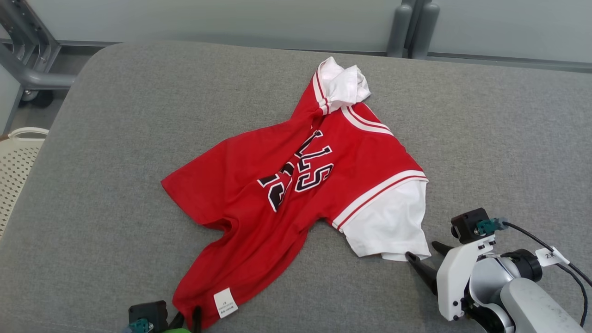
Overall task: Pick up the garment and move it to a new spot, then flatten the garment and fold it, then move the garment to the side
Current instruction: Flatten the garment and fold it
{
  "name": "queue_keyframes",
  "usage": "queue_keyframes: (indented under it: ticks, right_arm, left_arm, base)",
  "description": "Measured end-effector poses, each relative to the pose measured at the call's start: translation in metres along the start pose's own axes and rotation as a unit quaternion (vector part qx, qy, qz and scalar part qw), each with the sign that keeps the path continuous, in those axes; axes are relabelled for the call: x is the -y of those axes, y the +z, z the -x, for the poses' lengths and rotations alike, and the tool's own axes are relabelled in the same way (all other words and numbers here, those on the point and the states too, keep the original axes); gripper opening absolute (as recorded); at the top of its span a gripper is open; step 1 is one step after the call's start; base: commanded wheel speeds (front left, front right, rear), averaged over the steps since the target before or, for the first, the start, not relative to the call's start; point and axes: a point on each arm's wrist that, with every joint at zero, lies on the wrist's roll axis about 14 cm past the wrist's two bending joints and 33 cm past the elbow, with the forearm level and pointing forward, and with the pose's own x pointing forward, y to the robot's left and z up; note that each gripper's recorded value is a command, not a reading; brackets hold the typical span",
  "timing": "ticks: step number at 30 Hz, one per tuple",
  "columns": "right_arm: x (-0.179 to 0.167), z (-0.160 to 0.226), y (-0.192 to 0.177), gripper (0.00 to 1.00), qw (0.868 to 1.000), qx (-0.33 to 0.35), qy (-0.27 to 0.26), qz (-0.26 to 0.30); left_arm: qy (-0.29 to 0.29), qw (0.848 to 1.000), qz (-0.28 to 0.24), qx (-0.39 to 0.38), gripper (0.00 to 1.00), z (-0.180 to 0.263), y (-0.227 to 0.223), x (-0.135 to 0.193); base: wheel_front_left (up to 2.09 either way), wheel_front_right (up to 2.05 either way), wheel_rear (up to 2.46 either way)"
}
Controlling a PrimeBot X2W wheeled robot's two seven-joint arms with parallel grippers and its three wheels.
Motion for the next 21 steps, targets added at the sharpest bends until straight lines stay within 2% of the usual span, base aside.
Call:
queue_keyframes:
  ticks: [6, 9, 14, 15, 16, 21]
  right_arm:
    - [0.001, 0.002, -0.001, 1.00, 1.000, 0.004, -0.003, -0.003]
    - [0.001, 0.002, -0.001, 1.00, 1.000, 0.005, -0.004, -0.003]
    - [-0.001, 0.003, -0.002, 1.00, 1.000, 0.007, -0.002, -0.001]
    - [-0.001, 0.003, -0.002, 0.61, 1.000, 0.007, -0.002, -0.001]
    - [-0.004, 0.003, -0.003, 0.00, 1.000, 0.007, 0.001, 0.000]
    - [-0.018, 0.007, -0.015, 0.00, 0.999, -0.013, 0.028, -0.015]
  left_arm:
    - [-0.003, 1.000, -0.002, 0.002, 0.31, -0.001, -0.001, 0.002]
    - [-0.003, 1.000, -0.003, 0.006, 0.00, -0.002, 0.000, 0.002]
    - [-0.012, 1.000, 0.006, 0.017, 0.00, -0.001, 0.006, 0.005]
    - [-0.012, 1.000, 0.006, 0.017, 0.00, -0.001, 0.006, 0.005]
    - [-0.015, 1.000, 0.012, 0.023, 0.00, -0.001, 0.010, 0.006]
    - [-0.045, 0.995, 0.046, 0.070, 0.00, 0.010, 0.042, 0.016]
  base:
    - [0.00, 0.00, 0.00]
    - [0.00, 0.00, 0.00]
    - [0.00, 0.00, 0.00]
    - [0.00, 0.00, 0.00]
    - [0.00, 0.00, 0.00]
    - [0.00, 0.00, 0.00]
